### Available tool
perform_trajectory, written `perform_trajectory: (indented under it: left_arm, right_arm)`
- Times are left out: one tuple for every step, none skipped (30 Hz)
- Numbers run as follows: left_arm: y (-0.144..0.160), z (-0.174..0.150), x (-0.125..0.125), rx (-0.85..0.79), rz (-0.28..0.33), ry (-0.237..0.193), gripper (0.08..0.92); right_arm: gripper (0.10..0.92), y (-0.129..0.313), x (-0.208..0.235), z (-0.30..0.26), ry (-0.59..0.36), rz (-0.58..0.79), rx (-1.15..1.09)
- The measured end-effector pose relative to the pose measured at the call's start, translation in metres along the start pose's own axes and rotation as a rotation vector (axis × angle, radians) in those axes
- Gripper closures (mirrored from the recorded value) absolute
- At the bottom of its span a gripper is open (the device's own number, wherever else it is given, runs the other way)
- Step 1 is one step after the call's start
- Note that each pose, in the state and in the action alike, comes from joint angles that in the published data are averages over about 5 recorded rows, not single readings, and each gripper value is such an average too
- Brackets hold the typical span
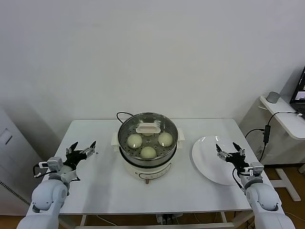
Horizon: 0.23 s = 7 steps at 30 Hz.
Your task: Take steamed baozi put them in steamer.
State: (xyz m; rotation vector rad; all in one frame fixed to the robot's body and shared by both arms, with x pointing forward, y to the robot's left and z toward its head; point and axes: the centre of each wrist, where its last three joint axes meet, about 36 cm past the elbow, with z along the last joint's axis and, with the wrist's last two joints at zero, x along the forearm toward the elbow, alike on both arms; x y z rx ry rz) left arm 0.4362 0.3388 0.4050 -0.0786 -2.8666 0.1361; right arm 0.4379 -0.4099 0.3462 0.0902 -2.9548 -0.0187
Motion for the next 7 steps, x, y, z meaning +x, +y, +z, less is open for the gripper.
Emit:
perform_trajectory:
  left_arm:
    - [-0.0003, 0.0001, -0.0001, 0.0, 0.001, 0.0, 0.177]
    - [-0.0005, 0.0002, -0.0001, 0.0, 0.001, 0.0, 0.177]
    - [-0.0007, 0.0001, 0.0, -0.001, 0.002, 0.0, 0.177]
    - [-0.0009, 0.0, 0.0, -0.001, 0.002, 0.0, 0.177]
    - [-0.001, -0.0001, 0.0001, -0.001, 0.002, -0.001, 0.177]
    - [-0.0011, -0.0002, 0.0002, -0.001, 0.002, -0.001, 0.177]
    - [-0.0011, -0.0003, 0.0002, -0.001, 0.003, -0.001, 0.177]
  right_arm:
    - [0.2, 0.0001, -0.0001, 0.0004, 0.001, 0.0, 0.0]
    - [0.2, 0.0003, -0.0003, 0.0009, 0.002, 0.001, 0.0]
    - [0.2, 0.0005, -0.0004, 0.0013, 0.003, 0.001, -0.001]
    - [0.2, 0.0008, -0.0006, 0.0016, 0.003, 0.002, -0.001]
    - [0.2, 0.001, -0.0007, 0.0019, 0.004, 0.002, -0.002]
    - [0.2, 0.0011, -0.0007, 0.0021, 0.004, 0.002, -0.002]
    - [0.2, 0.0012, -0.0007, 0.0022, 0.004, 0.003, -0.002]
